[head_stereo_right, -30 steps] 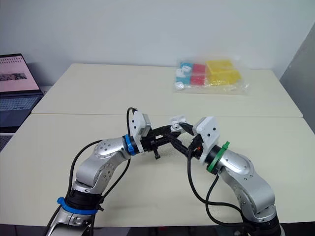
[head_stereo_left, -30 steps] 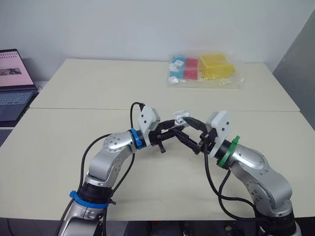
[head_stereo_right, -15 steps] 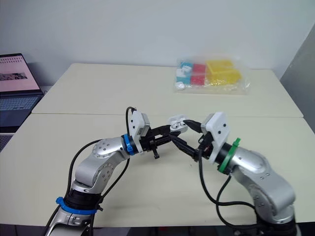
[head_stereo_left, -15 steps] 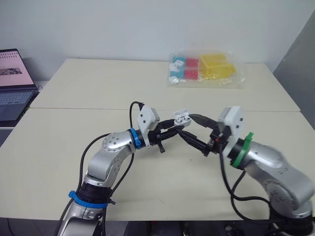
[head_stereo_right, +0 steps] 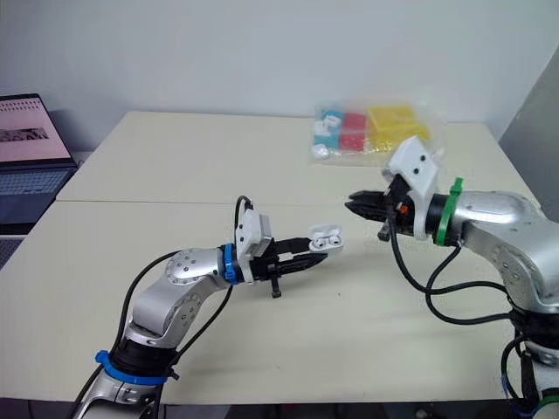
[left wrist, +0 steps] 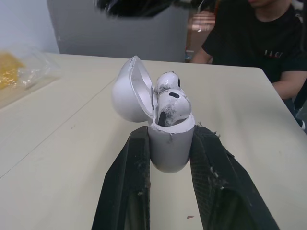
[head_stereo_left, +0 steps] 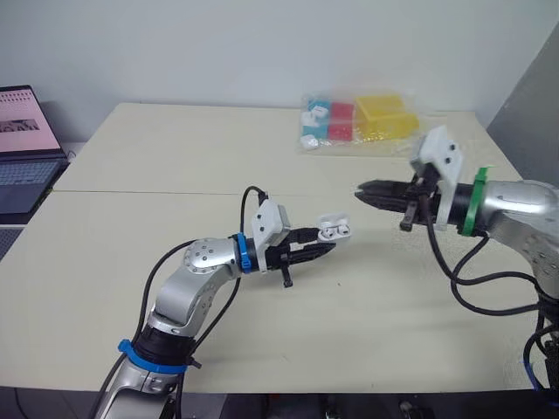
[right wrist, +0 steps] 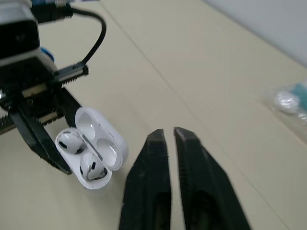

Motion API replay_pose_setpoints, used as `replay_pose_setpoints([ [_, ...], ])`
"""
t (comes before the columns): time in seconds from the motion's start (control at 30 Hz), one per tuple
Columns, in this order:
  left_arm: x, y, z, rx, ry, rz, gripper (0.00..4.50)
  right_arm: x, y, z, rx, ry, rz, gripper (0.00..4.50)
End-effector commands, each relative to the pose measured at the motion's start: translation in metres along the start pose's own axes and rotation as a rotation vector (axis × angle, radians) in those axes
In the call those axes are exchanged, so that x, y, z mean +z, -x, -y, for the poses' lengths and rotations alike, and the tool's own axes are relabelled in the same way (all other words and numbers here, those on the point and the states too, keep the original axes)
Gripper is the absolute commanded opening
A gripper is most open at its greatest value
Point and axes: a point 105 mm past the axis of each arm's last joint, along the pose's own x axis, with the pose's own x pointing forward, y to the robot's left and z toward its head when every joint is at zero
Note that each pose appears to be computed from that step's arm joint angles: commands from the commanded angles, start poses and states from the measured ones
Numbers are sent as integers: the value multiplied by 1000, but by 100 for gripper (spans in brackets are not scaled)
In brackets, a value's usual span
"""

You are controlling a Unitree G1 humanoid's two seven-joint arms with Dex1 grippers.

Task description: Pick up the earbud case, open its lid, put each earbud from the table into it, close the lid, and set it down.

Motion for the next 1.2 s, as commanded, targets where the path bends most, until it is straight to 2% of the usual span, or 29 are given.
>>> replay_pose_setpoints([
  [0.03,15,-6,10,-55,-62,46,78,5,-4,7,58,84,-26,0],
  [0.13,14,-7,14,-73,-68,43,78,0,-14,4,146,71,-60,0],
  [0.3,13,-6,15,-76,-73,38,78,-2,-13,-17,356,23,-90,0],
  [0.6,13,-4,15,-66,-77,32,78,4,-4,-35,468,-19,-78,0],
  [1.03,16,-4,12,-53,-43,50,78,-21,-1,-46,468,2,-141,0],
  [1.13,8,-3,9,-33,93,24,78,-25,0,-39,396,63,-145,0],
  [1.2,-7,1,9,-31,234,-41,78,-27,2,-29,296,155,-133,0],
])
